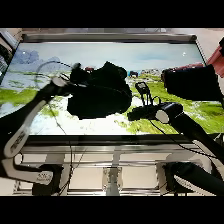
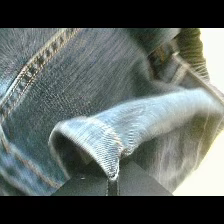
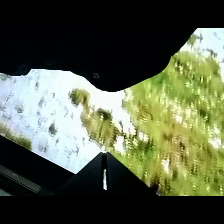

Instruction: Fold the clothes and pants, and hang the long-sleeved shirts on hangers.

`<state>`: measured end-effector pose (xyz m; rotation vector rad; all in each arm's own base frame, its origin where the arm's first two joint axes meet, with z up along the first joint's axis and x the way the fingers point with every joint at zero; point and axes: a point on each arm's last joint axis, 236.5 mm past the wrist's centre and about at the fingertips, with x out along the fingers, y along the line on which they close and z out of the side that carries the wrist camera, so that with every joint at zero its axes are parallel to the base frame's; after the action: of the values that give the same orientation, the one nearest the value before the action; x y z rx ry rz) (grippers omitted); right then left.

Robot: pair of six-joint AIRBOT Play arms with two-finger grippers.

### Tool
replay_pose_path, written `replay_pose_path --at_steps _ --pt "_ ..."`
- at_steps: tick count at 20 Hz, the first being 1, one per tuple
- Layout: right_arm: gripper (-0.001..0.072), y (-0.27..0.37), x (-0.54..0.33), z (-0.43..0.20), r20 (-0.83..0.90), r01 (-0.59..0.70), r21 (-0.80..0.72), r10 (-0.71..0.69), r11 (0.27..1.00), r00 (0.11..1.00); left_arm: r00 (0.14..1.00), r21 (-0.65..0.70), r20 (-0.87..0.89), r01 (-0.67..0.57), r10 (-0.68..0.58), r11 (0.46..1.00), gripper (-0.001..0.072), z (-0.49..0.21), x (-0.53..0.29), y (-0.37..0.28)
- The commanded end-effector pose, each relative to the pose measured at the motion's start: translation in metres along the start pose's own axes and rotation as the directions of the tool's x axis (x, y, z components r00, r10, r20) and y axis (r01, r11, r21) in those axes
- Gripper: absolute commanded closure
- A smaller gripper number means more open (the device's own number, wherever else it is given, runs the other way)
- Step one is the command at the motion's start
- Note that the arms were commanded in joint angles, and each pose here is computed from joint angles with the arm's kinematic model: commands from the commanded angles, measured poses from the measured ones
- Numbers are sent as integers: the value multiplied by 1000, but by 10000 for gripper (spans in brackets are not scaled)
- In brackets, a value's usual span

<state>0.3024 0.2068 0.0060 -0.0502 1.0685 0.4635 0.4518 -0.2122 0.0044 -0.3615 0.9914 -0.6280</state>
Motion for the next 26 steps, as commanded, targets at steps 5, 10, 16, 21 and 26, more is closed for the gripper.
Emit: replay_pose_path --at_steps 5,10,16,21,26 --pt "687 -2 -27 43 92 41 -42 -37 998 995 740 34 93 -671 666 741 670 -11 -306 117" --pt "585 -42 -31 79 129 96 13 -96 995 987 451 -142 117 -874 885 465 671 -53 -442 139" --pt "258 -98 15 66 -184 -26 -16 23 1000 983 392 -131 -134 -918 910 375 670 -98 -445 178" --pt "231 -104 68 87 -209 -170 -33 160 985 965 418 -140 -260 -908 871 394 670 -127 -427 202" --pt "95 -102 100 71 -279 -221 3 213 975 936 438 -171 -279 -899 855 404 670 -130 -421 207"
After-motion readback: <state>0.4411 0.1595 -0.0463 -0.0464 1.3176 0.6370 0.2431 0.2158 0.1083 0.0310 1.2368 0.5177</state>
